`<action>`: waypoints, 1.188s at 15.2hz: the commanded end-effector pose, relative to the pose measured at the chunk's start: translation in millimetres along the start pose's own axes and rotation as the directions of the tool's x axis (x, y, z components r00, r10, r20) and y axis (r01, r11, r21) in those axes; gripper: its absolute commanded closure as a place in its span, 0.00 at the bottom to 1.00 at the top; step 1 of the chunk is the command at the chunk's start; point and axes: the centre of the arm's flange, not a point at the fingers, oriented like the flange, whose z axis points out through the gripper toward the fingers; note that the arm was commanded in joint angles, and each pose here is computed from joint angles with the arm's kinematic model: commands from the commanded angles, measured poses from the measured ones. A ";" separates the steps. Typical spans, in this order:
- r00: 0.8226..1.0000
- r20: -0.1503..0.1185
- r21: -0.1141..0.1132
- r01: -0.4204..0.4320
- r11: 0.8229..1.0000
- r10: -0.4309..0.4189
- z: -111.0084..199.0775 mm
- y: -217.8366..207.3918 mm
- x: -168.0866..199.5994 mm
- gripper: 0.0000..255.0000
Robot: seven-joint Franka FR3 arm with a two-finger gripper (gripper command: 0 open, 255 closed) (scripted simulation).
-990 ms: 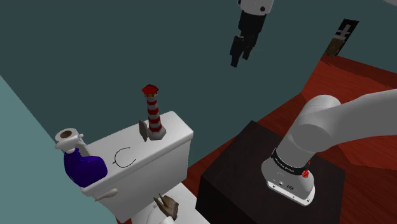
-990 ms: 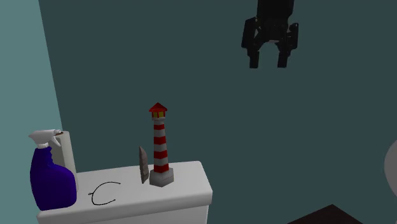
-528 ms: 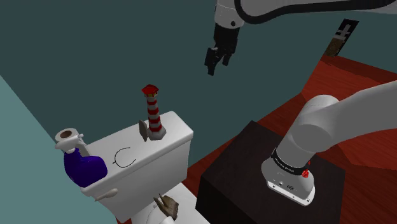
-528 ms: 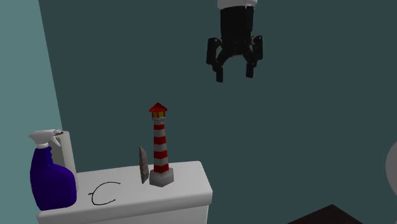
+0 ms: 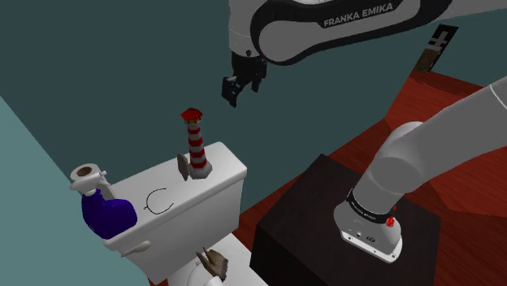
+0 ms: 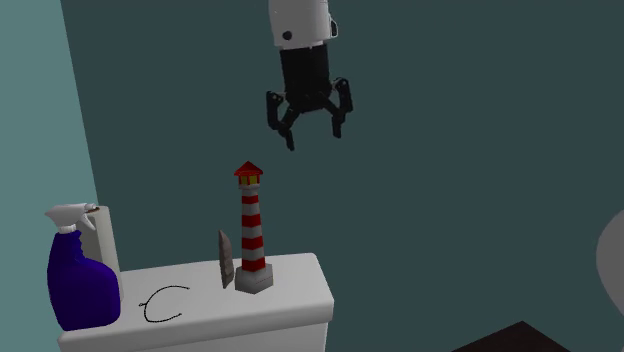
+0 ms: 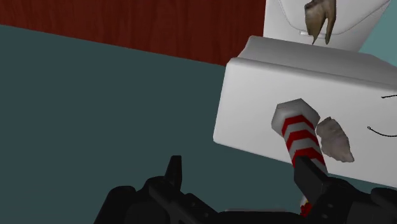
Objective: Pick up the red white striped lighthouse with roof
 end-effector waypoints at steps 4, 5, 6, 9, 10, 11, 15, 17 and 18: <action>0.998 -0.057 -0.062 -0.024 0.998 0.021 22.8 -56.7 32.0 0.00; 0.997 -0.068 -0.074 -0.029 0.997 0.024 27.5 -67.8 38.8 0.00; 0.997 -0.079 -0.087 -0.034 0.996 0.028 32.3 -78.9 45.7 0.00; 0.993 -0.112 -0.124 -0.050 0.991 0.037 47.1 -111.4 67.1 0.00; 0.992 -0.124 -0.136 -0.056 0.989 0.039 52.1 -122.0 74.5 0.00; 0.990 -0.135 -0.148 -0.062 0.987 0.042 57.2 -132.6 81.9 0.00; 0.989 -0.143 -0.157 -0.066 0.985 0.044 76.3 -143.8 84.3 0.00; 0.989 -0.143 -0.157 -0.066 0.985 0.044 86.3 -146.0 82.0 0.00; 0.989 -0.143 -0.157 -0.066 0.985 0.044 91.4 -147.1 80.9 0.00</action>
